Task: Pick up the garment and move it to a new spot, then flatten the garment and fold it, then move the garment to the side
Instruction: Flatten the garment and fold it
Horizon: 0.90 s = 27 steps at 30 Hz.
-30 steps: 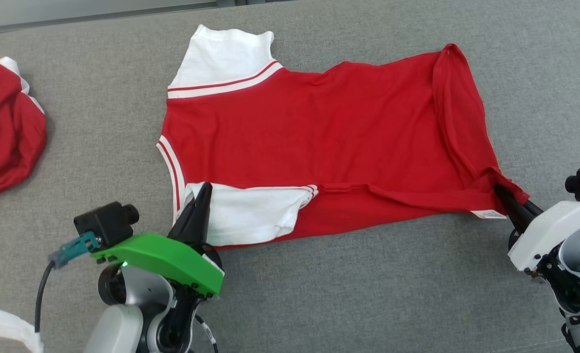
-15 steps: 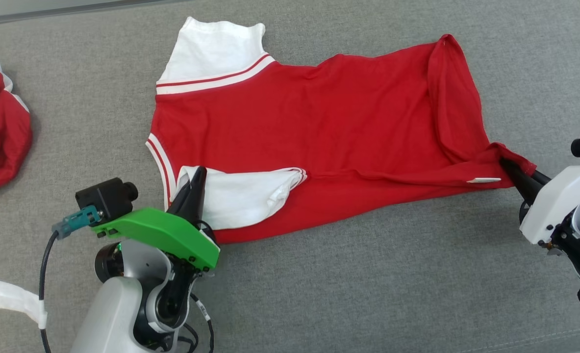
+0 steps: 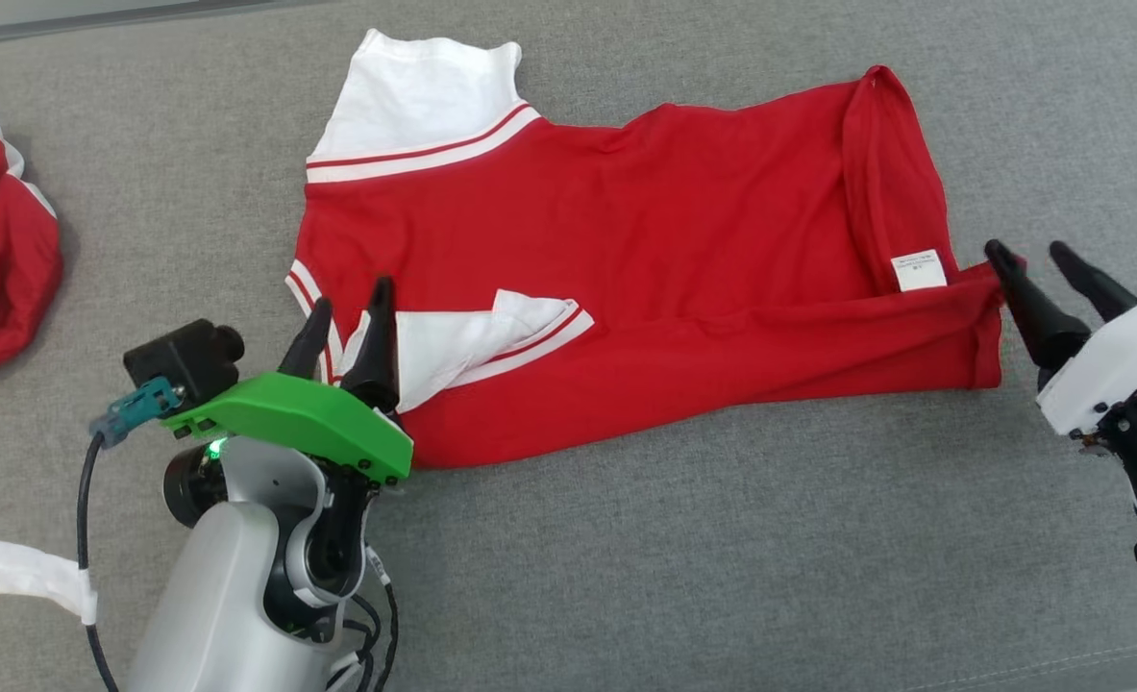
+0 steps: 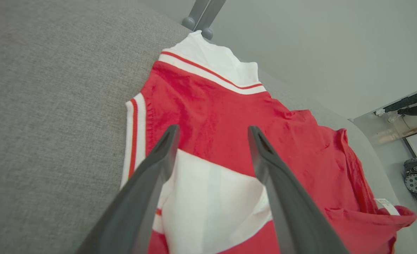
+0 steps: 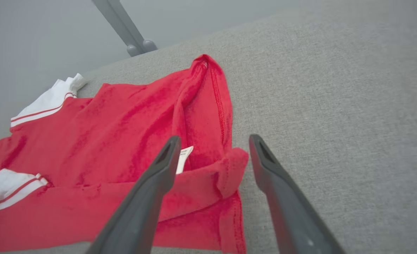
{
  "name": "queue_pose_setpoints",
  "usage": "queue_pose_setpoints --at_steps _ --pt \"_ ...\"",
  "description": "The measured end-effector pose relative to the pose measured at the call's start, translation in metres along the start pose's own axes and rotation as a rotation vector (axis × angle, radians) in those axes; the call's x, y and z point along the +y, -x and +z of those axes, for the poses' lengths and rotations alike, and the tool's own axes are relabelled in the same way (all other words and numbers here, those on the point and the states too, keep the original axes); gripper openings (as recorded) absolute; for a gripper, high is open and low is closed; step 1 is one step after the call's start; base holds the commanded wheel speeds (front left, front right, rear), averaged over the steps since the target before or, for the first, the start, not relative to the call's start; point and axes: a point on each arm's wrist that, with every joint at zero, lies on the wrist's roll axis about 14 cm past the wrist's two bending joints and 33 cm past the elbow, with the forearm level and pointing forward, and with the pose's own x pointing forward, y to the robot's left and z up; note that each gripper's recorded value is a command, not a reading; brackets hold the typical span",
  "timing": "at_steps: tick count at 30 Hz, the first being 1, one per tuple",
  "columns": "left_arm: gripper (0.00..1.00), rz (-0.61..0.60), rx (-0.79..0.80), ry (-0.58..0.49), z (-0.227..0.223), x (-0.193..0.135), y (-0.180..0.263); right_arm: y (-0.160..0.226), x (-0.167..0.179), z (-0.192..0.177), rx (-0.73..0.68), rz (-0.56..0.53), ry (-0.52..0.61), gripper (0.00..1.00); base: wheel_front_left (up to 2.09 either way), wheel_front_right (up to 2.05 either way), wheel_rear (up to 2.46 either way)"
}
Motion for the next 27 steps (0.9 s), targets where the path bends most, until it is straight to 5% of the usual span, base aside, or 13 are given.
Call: queue_pose_setpoints --at_steps 5,12,15,27 --pt "1.00 0.006 -0.068 -0.048 0.004 0.005 0.015 0.017 -0.004 -0.004 -0.008 -0.003 0.054 1.00 0.00 0.00 0.00" --pt "1.00 0.125 -0.025 -0.057 -0.030 0.043 0.058 0.056 -0.011 -0.077 0.214 -0.001 0.127 1.00 0.00 0.00 0.00" --pt "1.00 0.142 0.030 -0.121 -0.044 0.053 0.061 0.054 -0.020 -0.084 0.238 -0.020 0.145 1.00 0.00 0.00 0.00" --pt "1.00 0.119 0.095 -0.100 -0.053 0.056 0.049 0.010 -0.011 -0.079 0.245 0.018 0.152 1.00 0.00 0.00 0.00"
